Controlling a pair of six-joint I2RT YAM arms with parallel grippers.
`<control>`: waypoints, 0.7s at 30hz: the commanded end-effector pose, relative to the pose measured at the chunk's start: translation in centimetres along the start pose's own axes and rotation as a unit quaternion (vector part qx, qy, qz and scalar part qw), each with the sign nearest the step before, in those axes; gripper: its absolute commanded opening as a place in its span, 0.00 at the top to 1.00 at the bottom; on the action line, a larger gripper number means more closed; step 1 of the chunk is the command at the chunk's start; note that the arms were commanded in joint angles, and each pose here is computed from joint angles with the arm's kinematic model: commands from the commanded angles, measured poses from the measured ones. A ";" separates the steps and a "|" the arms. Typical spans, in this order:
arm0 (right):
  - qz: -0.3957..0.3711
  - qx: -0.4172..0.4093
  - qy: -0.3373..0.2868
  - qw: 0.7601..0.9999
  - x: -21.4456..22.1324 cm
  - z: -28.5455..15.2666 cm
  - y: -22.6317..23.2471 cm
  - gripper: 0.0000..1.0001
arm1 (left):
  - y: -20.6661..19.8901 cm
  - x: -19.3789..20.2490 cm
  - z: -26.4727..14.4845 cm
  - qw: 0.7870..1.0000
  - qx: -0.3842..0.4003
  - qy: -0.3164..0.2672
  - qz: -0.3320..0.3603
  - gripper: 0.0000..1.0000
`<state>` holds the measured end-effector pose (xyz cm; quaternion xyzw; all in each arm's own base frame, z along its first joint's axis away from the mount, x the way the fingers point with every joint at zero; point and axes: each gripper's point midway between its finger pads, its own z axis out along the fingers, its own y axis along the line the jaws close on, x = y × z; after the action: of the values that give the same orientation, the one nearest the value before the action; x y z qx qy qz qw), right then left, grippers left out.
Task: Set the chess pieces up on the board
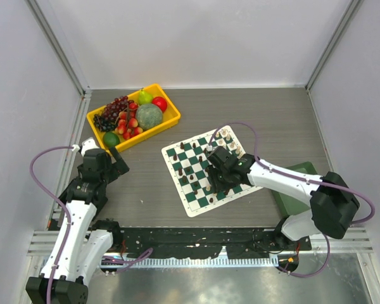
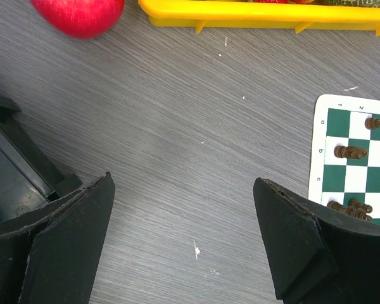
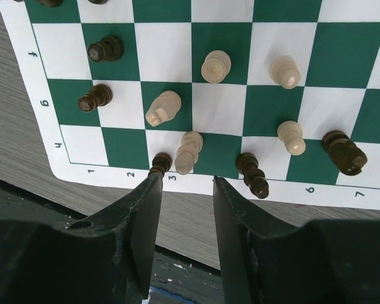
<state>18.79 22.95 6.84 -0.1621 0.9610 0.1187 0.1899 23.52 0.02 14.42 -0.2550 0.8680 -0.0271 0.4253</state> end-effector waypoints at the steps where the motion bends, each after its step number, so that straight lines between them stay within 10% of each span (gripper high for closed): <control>1: -0.005 -0.018 -0.008 1.000 -1.1 0.2 1.3 0.57 | -0.3 -0.9 0.1 1.000 0.008 -0.018 0.002 0.01; 21: -0.012 -0.007 -0.003 1.000 -1.4 1.4 1.4 0.65 | -0.1 -0.9 0.3 1.000 0.001 -0.016 0.005 0.01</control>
<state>18.50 23.58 4.87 -0.1738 0.9652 0.1107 0.1607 23.52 0.06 14.33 -0.2538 0.8691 -0.0250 0.4239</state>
